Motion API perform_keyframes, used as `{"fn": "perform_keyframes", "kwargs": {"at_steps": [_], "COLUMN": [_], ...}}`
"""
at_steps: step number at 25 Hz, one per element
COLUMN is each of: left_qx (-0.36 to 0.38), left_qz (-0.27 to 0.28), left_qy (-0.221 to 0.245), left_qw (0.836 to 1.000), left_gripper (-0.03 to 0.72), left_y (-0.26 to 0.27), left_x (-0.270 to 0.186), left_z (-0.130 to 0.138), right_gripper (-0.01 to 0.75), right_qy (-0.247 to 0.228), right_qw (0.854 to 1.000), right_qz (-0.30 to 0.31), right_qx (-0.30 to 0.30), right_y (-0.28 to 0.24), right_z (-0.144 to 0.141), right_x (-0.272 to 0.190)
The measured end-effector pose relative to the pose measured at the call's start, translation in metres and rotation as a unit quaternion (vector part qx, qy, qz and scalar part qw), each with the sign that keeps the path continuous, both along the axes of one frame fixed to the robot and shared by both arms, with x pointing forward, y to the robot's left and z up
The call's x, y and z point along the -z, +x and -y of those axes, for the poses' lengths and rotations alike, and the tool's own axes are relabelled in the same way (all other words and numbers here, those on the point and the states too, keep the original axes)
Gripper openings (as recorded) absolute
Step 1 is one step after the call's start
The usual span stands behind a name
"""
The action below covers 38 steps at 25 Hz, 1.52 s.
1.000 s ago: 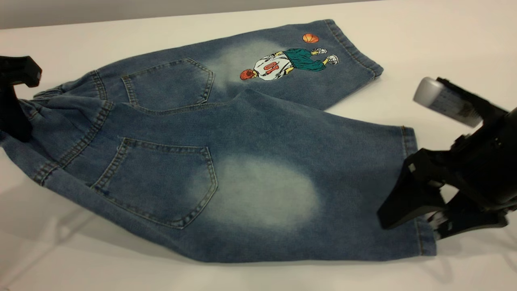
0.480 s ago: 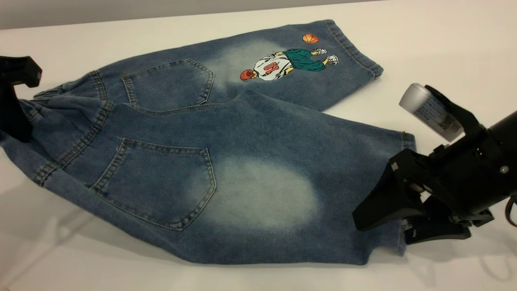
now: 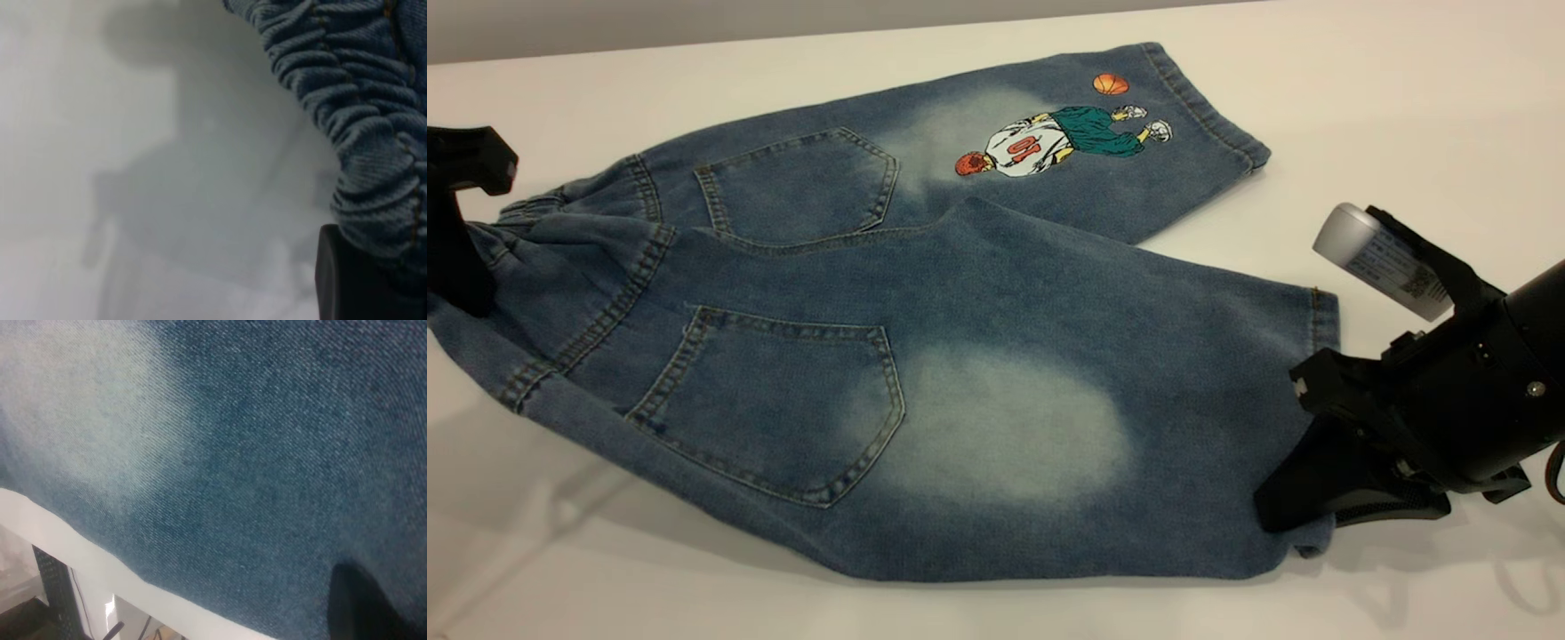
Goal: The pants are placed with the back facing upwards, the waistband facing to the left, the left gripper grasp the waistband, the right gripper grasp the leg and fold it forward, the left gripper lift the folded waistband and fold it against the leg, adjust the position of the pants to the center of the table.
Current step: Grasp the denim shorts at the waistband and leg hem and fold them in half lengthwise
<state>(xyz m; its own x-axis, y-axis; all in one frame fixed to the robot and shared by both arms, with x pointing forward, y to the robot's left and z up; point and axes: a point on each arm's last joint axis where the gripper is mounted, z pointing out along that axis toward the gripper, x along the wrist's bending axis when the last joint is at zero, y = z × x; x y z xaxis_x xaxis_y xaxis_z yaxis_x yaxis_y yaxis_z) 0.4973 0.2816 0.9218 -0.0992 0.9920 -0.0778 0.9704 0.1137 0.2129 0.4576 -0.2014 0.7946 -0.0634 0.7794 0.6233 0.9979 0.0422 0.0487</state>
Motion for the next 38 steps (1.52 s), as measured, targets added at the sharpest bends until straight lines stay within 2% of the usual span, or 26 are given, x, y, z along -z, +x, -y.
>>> {"fn": "perform_keyframes", "kwargs": {"at_steps": [5, 13, 21, 24, 31, 38], "left_qx": [-0.001, -0.001, -0.002, -0.009, -0.040, -0.097], "left_qz": [0.000, -0.001, -0.029, -0.047, -0.014, 0.040], "left_qy": [-0.001, 0.000, -0.002, -0.009, -0.066, -0.123], "left_qw": [1.000, 1.000, 1.000, 0.999, 0.997, 0.987], "left_gripper": [0.160, 0.160, 0.160, 0.160, 0.160, 0.160], "left_y": [0.000, 0.000, -0.020, -0.034, -0.046, -0.042], "left_x": [0.000, 0.000, 0.002, 0.004, -0.012, -0.028], "left_z": [0.000, 0.000, -0.001, 0.000, 0.007, 0.013], "right_gripper": [0.016, 0.016, 0.016, 0.016, 0.016, 0.016], "right_qy": [0.009, -0.012, -0.041, -0.036, -0.043, -0.034], "right_qw": [1.000, 0.999, 0.999, 0.999, 0.997, 0.994], "right_qz": [0.021, 0.031, 0.017, 0.022, 0.058, 0.099], "right_qx": [0.006, -0.002, -0.023, -0.030, -0.027, -0.008], "right_y": [0.005, 0.006, -0.005, -0.009, -0.009, 0.028], "right_z": [-0.002, 0.001, 0.007, 0.006, 0.008, 0.001], "right_x": [-0.015, -0.046, -0.064, -0.080, -0.124, -0.164]}}
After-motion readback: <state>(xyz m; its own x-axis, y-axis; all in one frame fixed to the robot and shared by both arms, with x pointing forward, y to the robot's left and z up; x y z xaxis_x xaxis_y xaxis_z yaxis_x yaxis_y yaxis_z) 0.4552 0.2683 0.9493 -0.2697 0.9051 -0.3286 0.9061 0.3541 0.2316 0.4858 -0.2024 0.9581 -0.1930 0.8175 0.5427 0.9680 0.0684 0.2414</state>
